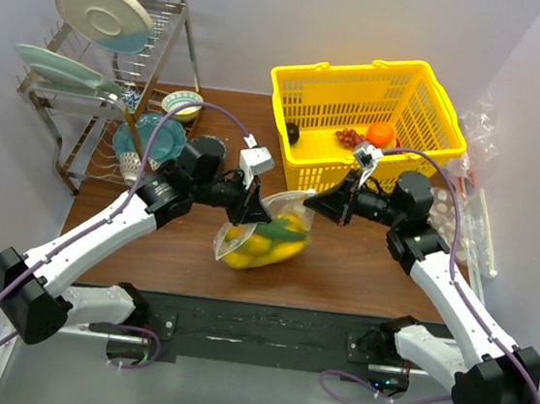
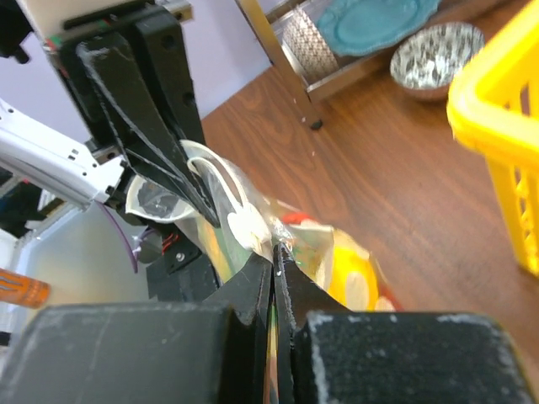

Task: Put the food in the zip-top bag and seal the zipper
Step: Zip the zipper food storage bag at the center of the board.

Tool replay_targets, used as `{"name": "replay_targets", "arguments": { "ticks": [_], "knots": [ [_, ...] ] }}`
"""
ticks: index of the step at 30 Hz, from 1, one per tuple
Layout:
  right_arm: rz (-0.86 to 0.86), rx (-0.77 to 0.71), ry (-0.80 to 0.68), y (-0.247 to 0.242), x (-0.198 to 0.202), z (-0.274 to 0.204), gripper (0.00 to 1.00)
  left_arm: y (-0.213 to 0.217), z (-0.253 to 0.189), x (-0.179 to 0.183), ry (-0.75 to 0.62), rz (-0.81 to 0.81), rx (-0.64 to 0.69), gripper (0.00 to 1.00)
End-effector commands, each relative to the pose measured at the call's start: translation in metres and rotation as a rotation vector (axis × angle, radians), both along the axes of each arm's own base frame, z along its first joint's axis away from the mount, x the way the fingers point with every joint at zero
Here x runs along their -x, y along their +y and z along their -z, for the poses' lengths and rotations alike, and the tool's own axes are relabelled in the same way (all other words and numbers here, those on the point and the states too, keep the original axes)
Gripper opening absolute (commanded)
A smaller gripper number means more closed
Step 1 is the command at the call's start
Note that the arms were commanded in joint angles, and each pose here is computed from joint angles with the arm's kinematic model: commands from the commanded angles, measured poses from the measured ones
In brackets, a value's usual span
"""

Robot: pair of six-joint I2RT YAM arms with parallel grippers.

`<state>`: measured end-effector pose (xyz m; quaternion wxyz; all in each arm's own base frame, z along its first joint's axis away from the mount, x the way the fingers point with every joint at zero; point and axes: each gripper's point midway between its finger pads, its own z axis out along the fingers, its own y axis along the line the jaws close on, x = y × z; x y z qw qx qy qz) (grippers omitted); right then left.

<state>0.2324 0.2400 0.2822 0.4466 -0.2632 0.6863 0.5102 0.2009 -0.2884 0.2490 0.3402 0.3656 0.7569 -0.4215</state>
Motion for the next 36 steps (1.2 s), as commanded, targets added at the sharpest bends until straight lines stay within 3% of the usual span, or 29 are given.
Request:
{"name": "replay_targets", "arguments": {
  "ticks": [1,16,22,26,27,30,36],
  "knots": [
    [0.051,-0.032,0.049,0.000,-0.008,0.013,0.00,-0.001,0.005,-0.015,-0.064,-0.036,-0.015,0.00],
    [0.102,0.020,0.108,-0.004,-0.015,0.048,0.00,-0.004,0.037,-0.035,-0.068,-0.083,-0.065,0.02],
    [0.103,0.043,0.096,-0.005,-0.013,0.055,0.00,-0.007,0.026,-0.040,-0.098,-0.079,-0.050,0.30],
    [0.079,0.054,0.081,-0.003,-0.009,0.054,0.00,-0.009,0.015,-0.043,-0.134,-0.073,-0.037,0.64],
    [0.076,0.060,0.085,-0.003,-0.008,0.056,0.00,-0.010,0.010,-0.045,-0.146,-0.072,-0.027,0.69],
    [0.068,0.068,0.068,-0.002,-0.005,0.054,0.00,-0.016,-0.004,-0.049,-0.177,-0.055,-0.009,0.76],
    [0.030,0.051,0.039,0.001,0.003,0.043,0.00,-0.025,-0.036,-0.063,-0.242,-0.036,-0.001,0.78]
  ]
}}
